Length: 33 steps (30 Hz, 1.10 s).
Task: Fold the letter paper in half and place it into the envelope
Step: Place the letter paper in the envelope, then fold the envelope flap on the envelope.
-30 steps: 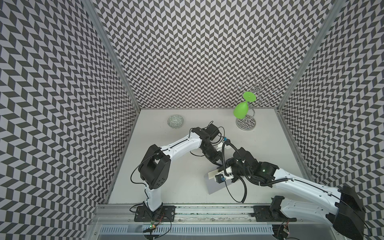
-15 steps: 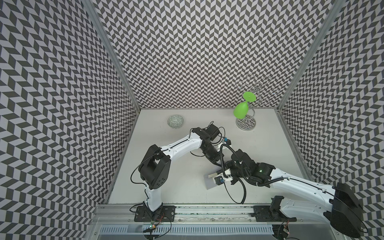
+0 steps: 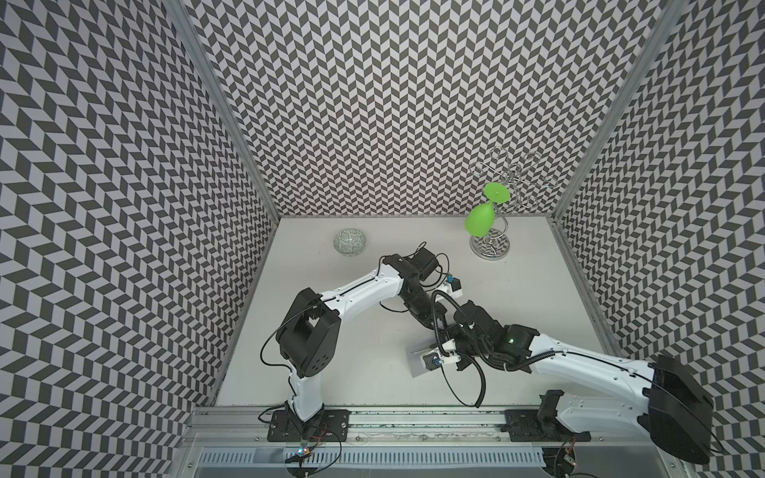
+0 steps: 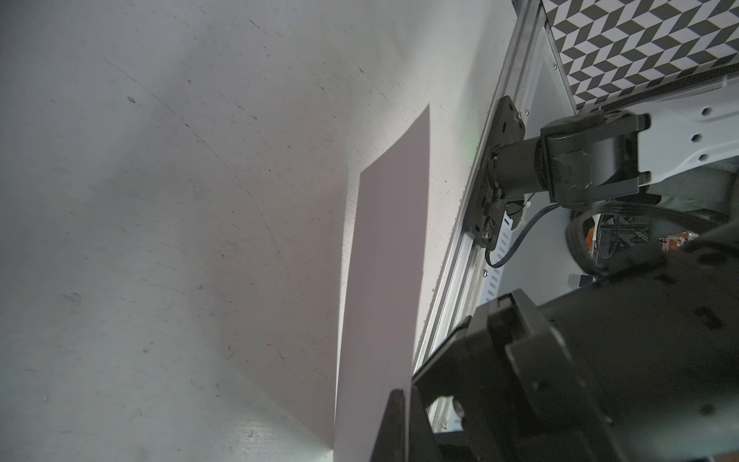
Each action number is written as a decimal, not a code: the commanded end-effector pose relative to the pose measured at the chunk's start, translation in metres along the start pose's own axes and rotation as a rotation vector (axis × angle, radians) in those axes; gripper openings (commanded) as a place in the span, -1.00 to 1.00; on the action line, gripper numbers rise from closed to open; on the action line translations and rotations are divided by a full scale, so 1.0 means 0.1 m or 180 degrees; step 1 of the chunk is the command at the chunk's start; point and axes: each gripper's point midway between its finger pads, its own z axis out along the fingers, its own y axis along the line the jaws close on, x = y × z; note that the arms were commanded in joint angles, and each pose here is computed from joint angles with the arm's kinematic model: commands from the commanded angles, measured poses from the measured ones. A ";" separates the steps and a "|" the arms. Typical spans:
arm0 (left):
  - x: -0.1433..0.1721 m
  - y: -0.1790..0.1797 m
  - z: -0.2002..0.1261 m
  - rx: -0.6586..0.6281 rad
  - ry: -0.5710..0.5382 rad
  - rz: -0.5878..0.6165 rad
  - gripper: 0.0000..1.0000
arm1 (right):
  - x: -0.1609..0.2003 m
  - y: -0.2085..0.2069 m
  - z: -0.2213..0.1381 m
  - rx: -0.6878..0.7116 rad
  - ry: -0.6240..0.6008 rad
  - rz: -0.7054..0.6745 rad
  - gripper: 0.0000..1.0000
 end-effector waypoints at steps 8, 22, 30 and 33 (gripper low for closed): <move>-0.01 -0.09 0.00 0.0068 0.0012 0.0031 -1.00 | 0.05 -0.24 -0.06 0.0280 0.0253 0.0073 -0.64; 0.04 0.76 -0.42 -0.0865 -0.0360 -0.0479 -1.00 | -0.22 -0.74 -0.56 0.0993 -0.0024 0.0606 0.15; -0.05 1.16 -0.78 -0.1511 -0.0681 -0.0761 -1.00 | 0.29 -0.91 -0.58 0.1840 -0.0003 0.2843 -1.00; -0.07 1.21 -0.80 -0.1590 -0.0720 -0.0821 -1.00 | 0.38 -0.79 -0.34 0.1498 0.0017 0.3468 -1.00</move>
